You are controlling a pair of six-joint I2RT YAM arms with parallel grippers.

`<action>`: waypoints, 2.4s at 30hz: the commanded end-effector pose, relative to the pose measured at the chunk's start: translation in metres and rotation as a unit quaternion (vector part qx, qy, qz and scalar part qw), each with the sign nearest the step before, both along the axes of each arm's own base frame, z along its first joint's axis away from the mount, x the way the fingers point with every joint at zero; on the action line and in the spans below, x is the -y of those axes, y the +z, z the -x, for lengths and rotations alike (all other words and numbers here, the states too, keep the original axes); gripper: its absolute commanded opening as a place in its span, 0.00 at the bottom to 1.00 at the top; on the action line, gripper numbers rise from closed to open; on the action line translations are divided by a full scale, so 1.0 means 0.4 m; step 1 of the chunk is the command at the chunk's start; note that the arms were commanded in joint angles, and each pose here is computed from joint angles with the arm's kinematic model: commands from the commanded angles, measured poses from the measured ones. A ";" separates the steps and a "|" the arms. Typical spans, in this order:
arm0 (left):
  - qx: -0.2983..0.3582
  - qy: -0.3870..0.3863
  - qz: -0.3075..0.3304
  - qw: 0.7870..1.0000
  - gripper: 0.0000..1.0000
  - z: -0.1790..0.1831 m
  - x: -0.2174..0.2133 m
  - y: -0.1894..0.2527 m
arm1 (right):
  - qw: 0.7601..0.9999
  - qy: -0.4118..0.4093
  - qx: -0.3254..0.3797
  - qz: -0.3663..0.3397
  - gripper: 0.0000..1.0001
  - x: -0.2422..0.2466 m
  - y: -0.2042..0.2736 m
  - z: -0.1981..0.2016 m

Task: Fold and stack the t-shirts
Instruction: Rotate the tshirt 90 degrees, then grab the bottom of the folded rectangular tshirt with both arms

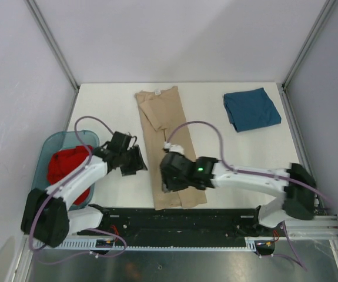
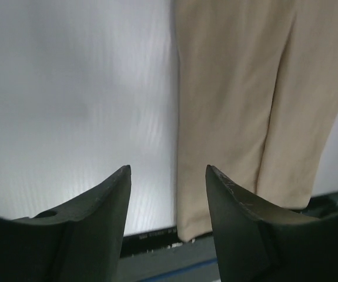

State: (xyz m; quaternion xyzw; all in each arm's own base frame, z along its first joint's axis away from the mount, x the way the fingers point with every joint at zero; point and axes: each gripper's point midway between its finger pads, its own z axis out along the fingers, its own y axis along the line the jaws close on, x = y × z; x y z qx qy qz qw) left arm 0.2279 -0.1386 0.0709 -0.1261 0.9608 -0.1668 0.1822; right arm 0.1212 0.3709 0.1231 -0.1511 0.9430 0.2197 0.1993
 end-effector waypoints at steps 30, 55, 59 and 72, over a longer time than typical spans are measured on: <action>-0.092 -0.008 0.015 0.996 0.49 0.363 0.168 -0.114 | 0.984 -0.153 -0.086 0.022 0.44 0.413 -0.192 0.033; -0.095 0.020 -0.004 0.995 0.30 0.374 0.167 -0.138 | 0.981 -0.168 -0.093 0.040 0.42 0.406 -0.249 0.019; -0.093 0.019 0.002 0.995 0.27 0.374 0.172 -0.131 | 0.980 -0.167 -0.097 0.043 0.42 0.403 -0.264 0.026; -0.093 0.016 0.006 0.996 0.13 0.376 0.184 -0.124 | 0.978 -0.169 -0.106 0.059 0.30 0.403 -0.291 0.045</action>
